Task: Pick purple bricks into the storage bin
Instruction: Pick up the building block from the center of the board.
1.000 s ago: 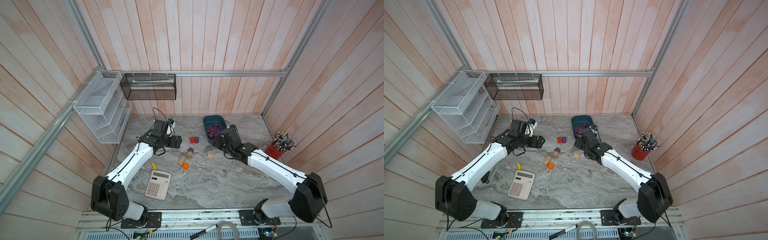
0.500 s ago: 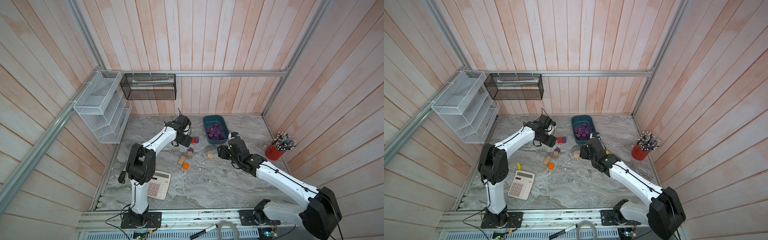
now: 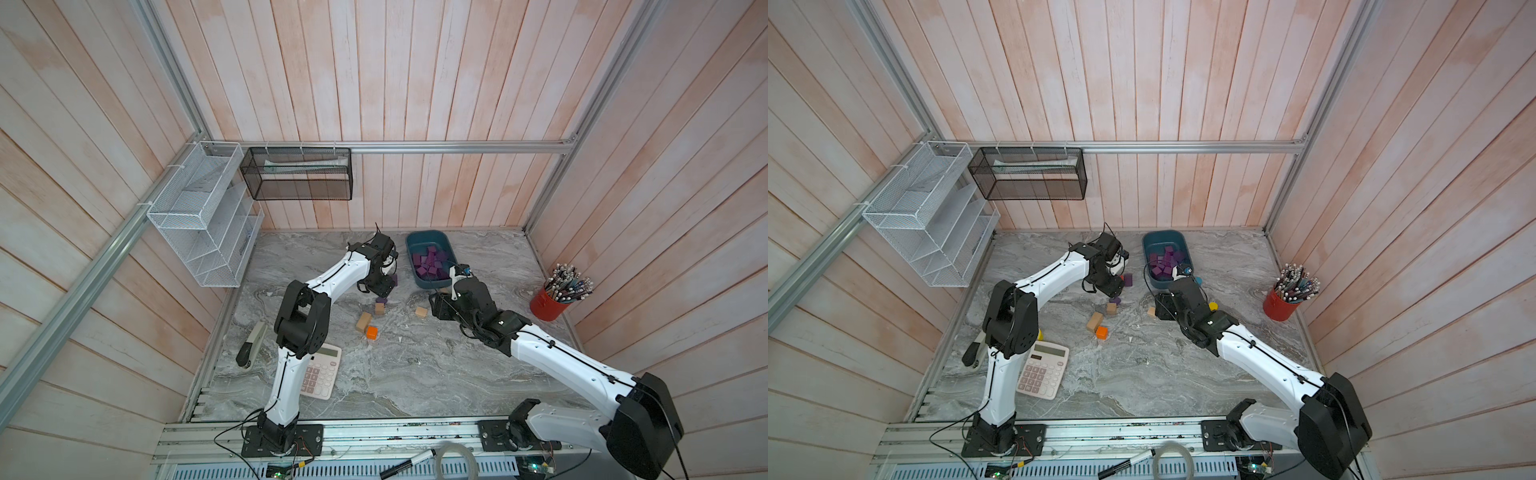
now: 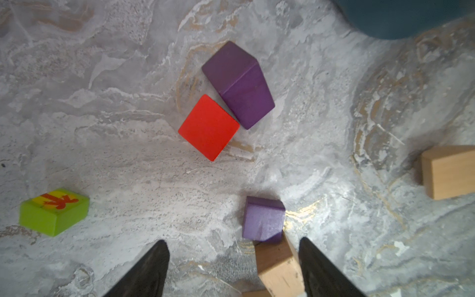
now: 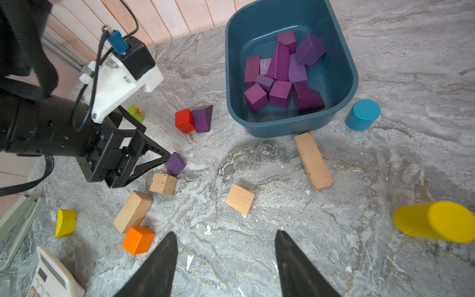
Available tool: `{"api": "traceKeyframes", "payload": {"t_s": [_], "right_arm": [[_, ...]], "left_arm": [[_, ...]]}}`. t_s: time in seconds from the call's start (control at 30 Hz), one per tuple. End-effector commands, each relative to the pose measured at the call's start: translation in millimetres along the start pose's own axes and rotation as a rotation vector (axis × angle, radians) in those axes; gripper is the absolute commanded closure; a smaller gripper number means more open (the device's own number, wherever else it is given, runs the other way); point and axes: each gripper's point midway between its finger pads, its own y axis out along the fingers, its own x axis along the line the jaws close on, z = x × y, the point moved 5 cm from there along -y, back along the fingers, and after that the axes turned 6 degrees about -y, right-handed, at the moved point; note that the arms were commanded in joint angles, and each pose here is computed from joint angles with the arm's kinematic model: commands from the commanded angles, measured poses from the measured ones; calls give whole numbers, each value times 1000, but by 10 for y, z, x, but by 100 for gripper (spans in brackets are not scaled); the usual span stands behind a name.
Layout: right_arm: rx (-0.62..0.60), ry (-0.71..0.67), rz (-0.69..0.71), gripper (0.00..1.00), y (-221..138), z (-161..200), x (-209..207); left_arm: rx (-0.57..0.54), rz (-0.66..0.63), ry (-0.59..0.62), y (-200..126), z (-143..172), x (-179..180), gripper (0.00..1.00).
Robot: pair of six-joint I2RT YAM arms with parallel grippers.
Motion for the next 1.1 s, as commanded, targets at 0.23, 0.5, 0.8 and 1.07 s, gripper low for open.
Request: {"api": "traceKeyframes", "payload": {"t_s": [0.23,0.5,0.8,1.07], "right_arm": [[-40,-1,31,38,-49,-25,-38],[-39,1,27,38,-65,-15,-44],[-44,5,28,38,-96,-14,-55],[-46,10,32,38,-95,-5,-62]], "left_arm": [[62,35,35,179,47,-116,36],[79,44,50,286,63,-208,38],[101,39,62,391,71,-239,37],[119,25,68,452,82,-234,38]]}}
